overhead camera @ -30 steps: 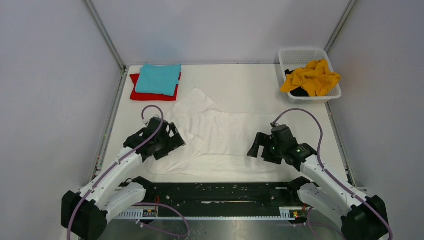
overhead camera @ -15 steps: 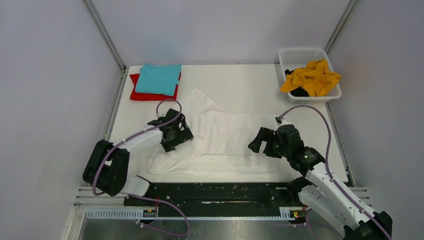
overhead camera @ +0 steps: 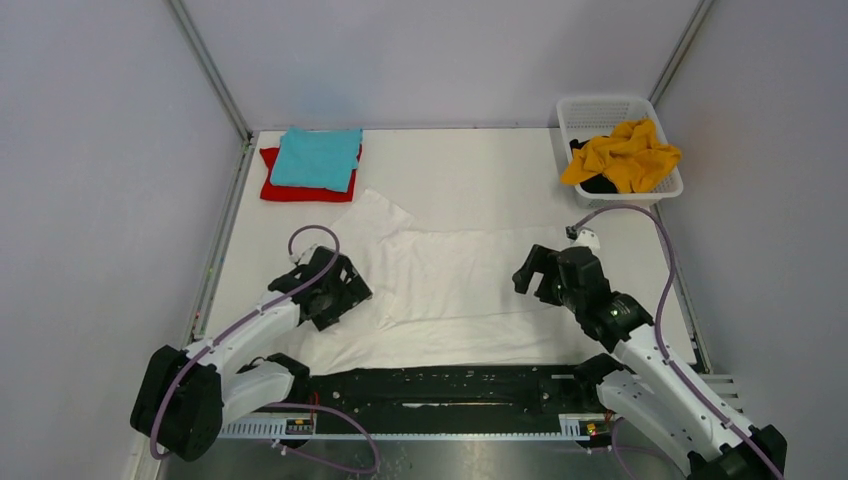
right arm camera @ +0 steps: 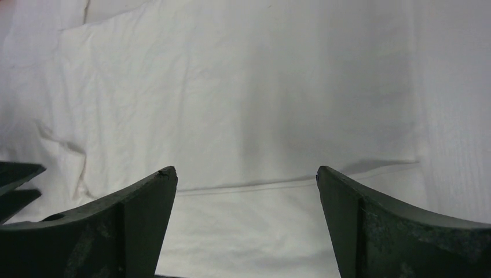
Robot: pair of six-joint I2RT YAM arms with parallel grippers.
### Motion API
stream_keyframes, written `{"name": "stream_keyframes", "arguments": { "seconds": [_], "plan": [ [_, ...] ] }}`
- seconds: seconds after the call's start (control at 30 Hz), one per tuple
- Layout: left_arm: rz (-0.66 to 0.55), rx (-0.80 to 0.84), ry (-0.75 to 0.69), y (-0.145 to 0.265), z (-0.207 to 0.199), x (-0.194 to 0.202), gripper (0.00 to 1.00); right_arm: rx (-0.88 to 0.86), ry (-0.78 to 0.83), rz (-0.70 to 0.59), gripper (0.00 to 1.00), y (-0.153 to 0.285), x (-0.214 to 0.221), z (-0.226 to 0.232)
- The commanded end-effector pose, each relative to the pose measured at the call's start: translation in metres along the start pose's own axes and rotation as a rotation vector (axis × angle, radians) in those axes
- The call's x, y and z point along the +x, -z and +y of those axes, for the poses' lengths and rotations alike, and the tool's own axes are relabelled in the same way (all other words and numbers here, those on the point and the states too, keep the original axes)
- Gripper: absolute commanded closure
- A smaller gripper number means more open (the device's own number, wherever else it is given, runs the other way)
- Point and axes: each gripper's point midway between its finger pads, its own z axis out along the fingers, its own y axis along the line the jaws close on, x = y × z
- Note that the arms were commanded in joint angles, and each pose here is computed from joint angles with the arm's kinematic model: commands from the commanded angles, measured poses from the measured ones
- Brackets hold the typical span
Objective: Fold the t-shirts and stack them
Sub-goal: Fold the flattened tshirt in 1/3 of the way, then grab the side of the flattened tshirt furthest away from the robot with both arms
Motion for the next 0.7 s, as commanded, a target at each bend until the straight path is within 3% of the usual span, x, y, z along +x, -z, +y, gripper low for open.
{"name": "stream_keyframes", "arguments": {
  "seconds": [0.0, 0.1, 0.23, 0.47, 0.67],
  "plan": [
    [-0.068, -0.038, -0.034, 0.019, -0.014, -0.028, 0.01, 0.187, 0.034, -0.148, 0.01, 0.006, -0.052, -0.015],
    [-0.154, 0.027, -0.111, 0.045, -0.064, -0.072, 0.01, 0.321, -0.007, -0.128, 0.0, 0.006, -0.076, -0.034],
    [-0.234, 0.029, -0.179, 0.057, -0.112, -0.12, 0.01, 0.288, -0.077, 0.013, 0.01, -0.014, -0.091, -0.031],
    [-0.176, -0.036, -0.284, -0.023, -0.179, -0.18, 0.01, 0.357, -0.014, 0.031, 0.0, -0.039, -0.126, -0.03],
    [-0.205, -0.078, -0.289, -0.085, -0.218, -0.243, 0.01, 0.342, -0.021, 0.069, 0.0, -0.058, -0.12, -0.031]
  ]
}}
